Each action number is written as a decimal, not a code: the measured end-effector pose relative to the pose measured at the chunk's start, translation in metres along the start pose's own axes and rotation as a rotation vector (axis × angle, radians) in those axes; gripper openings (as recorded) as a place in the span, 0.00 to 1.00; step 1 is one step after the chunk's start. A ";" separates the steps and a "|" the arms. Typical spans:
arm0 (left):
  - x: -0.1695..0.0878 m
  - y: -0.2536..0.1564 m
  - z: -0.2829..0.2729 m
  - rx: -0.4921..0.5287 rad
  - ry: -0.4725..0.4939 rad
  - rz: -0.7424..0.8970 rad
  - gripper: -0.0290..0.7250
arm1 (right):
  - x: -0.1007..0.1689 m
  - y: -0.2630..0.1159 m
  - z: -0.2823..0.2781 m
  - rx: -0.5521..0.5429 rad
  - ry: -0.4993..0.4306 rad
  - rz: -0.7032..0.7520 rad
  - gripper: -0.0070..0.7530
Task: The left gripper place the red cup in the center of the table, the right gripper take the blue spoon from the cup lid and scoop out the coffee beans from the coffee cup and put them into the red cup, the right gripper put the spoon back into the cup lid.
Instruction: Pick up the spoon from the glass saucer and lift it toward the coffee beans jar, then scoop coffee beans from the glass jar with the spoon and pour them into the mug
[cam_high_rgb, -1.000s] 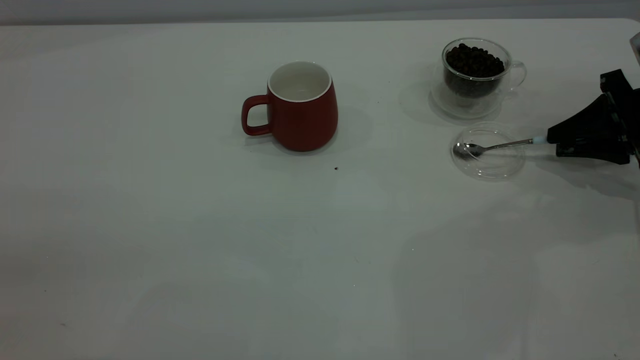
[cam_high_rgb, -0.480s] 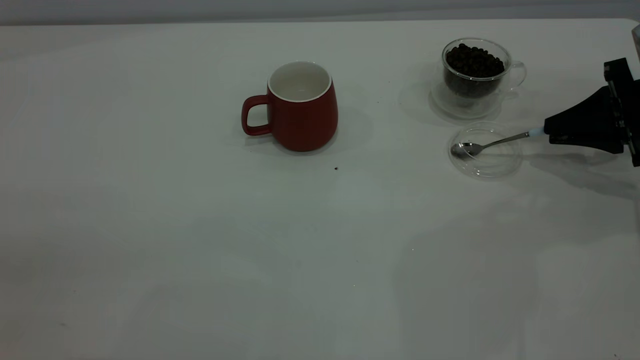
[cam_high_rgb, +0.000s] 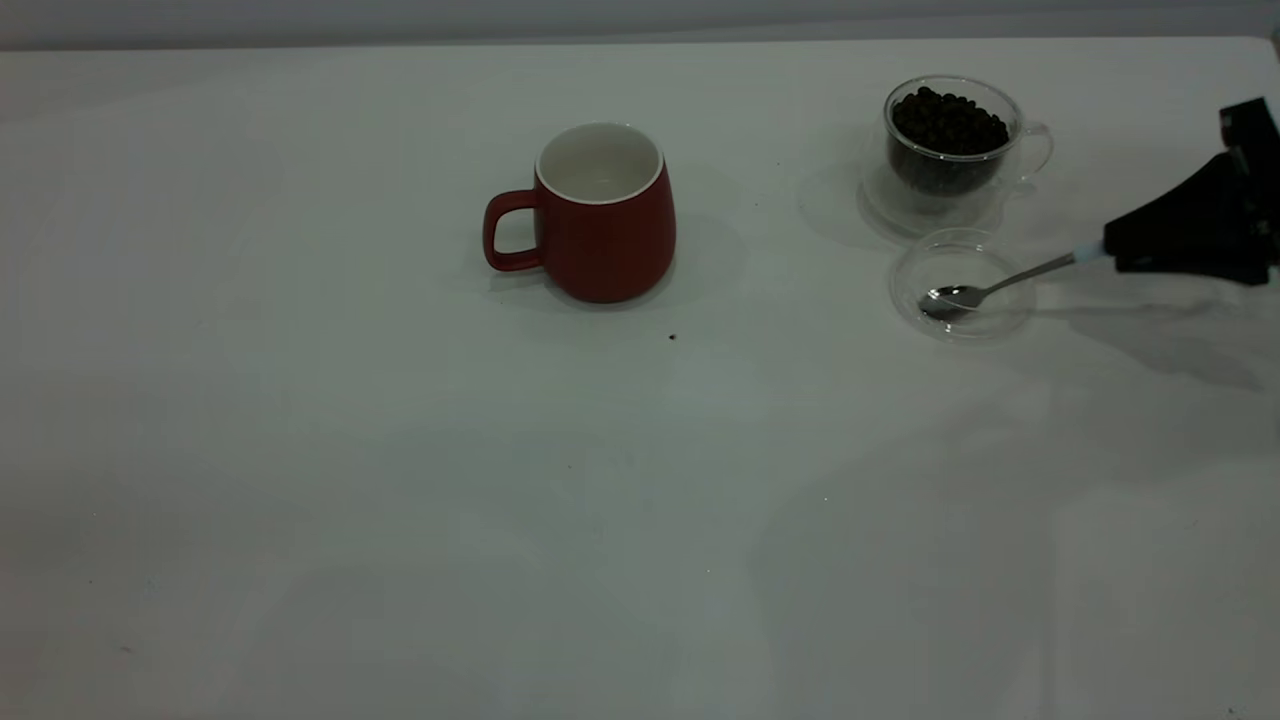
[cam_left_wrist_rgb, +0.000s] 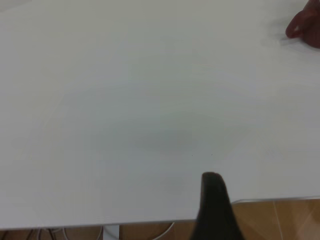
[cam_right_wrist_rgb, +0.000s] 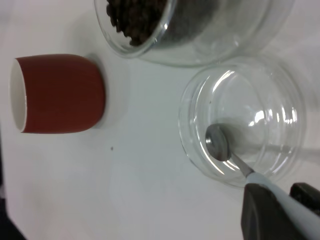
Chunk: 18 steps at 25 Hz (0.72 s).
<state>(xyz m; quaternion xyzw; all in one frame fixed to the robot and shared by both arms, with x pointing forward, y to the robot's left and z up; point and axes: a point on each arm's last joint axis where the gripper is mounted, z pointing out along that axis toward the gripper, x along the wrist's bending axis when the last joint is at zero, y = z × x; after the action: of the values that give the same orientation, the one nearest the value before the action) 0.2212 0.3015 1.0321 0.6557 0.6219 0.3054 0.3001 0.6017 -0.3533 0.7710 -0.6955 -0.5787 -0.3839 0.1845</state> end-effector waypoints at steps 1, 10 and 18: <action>0.000 0.000 0.000 0.000 0.000 0.000 0.82 | 0.003 0.003 -0.004 -0.004 -0.011 -0.019 0.15; 0.000 0.000 0.000 0.000 0.000 0.000 0.82 | 0.044 0.023 -0.041 -0.054 -0.041 -0.143 0.15; 0.000 0.000 0.000 0.000 0.000 0.000 0.82 | 0.087 0.053 -0.061 -0.218 -0.007 -0.191 0.15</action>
<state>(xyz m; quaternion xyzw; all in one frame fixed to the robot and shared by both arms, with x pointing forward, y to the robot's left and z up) 0.2212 0.3015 1.0321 0.6557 0.6219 0.3054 0.3001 0.6354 -0.3520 0.8852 -0.6544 -0.5978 -0.4579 0.0683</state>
